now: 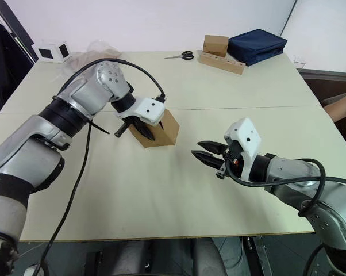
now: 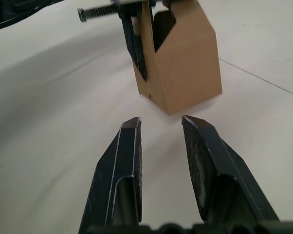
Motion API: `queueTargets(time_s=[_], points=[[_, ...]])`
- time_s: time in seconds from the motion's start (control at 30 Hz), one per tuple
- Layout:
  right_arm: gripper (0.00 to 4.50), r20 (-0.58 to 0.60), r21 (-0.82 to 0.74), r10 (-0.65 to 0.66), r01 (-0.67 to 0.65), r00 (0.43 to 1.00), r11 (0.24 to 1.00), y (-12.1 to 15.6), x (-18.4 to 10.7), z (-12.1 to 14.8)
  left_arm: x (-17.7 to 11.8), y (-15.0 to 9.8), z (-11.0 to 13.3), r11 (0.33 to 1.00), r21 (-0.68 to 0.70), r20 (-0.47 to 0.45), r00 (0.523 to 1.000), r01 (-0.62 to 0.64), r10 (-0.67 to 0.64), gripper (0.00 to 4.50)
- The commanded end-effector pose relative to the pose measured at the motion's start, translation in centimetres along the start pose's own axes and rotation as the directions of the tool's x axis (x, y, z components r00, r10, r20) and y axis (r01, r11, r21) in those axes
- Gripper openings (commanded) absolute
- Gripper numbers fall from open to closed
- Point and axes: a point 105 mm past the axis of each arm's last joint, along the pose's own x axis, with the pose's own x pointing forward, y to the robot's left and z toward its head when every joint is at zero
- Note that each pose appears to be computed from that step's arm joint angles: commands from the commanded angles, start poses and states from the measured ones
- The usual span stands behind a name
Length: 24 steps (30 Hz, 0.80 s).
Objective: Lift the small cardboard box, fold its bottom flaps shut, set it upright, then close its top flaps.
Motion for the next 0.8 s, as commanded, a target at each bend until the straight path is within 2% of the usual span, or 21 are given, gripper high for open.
queueTargets(time_s=[0.03, 0.1, 0.23, 0.27, 0.37, 0.4, 0.63, 0.8], points=[[1.29, 0.032, -0.041, 0.001, 0.001, 0.999, 0.999, 0.4, -0.1, 0.8, -0.6, 1.0, 1.1, 0.999, 0.050, -0.035, 0.999, -0.015, 0.017, 0.56], [1.29, 0.030, -0.040, 0.000, 0.001, 1.000, 0.999, 0.5, 0.0, 0.7, -0.5, 1.2, 1.5, 0.999, 0.048, -0.041, 0.999, -0.011, 0.013, 1.22], [1.29, 0.030, -0.037, -0.005, 0.006, 1.000, 0.999, 0.3, -0.1, 0.6, -0.9, 1.6, 2.4, 0.998, 0.055, -0.040, 0.999, -0.019, 0.021, 2.88], [1.29, 0.028, -0.035, -0.006, 0.007, 1.000, 0.999, 0.3, -0.1, 0.6, -1.4, 1.8, 2.8, 0.998, 0.063, -0.040, 0.999, -0.029, 0.031, 3.10], [1.29, 0.027, -0.034, -0.006, 0.007, 1.000, 0.999, 0.3, -0.1, 0.5, -2.5, 2.4, 3.8, 0.995, 0.073, -0.031, 0.998, -0.060, 0.063, 4.28], [1.29, 0.024, -0.034, -0.007, 0.007, 1.000, 0.999, 0.2, -0.1, 0.4, -3.3, 2.7, 4.3, 0.994, 0.072, -0.027, 0.996, -0.078, 0.080, 4.48], [1.29, 0.025, -0.037, -0.007, 0.008, 1.000, 0.999, -0.3, 0.1, 0.5, -6.0, 3.0, 4.8, 0.990, 0.056, -0.029, 0.991, -0.126, 0.128, 4.48], [1.29, 0.038, -0.048, -0.015, 0.016, 0.999, 0.999, -0.8, 0.6, 0.7, -9.4, 2.3, 4.8, 0.978, -0.077, 0.131, 0.971, -0.192, 0.201, 4.48]])
